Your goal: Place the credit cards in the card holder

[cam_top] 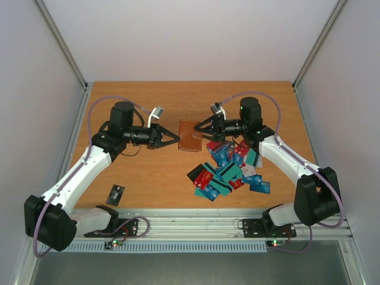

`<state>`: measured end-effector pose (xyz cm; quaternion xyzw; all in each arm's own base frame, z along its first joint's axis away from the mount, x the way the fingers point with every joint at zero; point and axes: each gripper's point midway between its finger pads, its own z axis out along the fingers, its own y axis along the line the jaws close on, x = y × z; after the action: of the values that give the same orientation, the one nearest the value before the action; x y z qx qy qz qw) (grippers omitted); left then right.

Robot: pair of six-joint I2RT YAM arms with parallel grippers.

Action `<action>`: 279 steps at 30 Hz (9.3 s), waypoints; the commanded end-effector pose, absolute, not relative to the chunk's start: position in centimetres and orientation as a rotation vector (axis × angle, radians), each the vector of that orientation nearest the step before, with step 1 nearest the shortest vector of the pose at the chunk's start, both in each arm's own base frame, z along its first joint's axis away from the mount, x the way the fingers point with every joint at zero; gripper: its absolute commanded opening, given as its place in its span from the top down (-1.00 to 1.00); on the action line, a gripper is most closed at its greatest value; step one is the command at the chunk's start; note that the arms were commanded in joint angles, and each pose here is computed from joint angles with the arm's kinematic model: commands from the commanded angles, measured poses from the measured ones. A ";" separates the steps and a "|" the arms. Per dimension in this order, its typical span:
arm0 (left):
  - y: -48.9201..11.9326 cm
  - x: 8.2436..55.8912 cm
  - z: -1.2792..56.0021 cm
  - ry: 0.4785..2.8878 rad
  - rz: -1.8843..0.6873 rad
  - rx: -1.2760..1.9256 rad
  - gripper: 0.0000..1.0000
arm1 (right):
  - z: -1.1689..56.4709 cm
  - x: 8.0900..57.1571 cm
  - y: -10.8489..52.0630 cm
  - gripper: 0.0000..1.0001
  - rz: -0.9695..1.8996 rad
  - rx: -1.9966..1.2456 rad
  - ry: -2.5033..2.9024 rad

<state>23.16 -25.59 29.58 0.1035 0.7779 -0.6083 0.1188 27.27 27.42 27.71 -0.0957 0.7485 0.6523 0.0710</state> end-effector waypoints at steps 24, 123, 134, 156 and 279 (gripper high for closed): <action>-25.9 23.6 30.8 2.190 -1.771 0.322 -0.18 | 32.0 25.4 27.5 0.98 2.103 -0.387 2.090; -23.9 21.7 27.1 2.397 -1.283 0.371 0.99 | 18.6 22.8 33.3 0.60 0.575 -0.133 2.878; -23.7 21.9 27.0 2.395 -1.252 0.369 0.99 | 17.5 22.4 31.4 0.98 0.423 -0.158 2.917; -24.3 21.8 27.9 2.419 -1.342 0.309 1.00 | 23.9 21.3 28.4 0.10 1.271 -0.366 2.630; -9.0 23.7 11.1 2.756 -0.441 -0.354 -0.80 | 17.5 27.7 40.8 0.98 1.562 -0.367 2.854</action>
<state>24.07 -13.05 10.78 -0.0661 0.9655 -0.2070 0.1433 28.05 37.50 14.86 -0.0963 0.8914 0.4401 -0.0485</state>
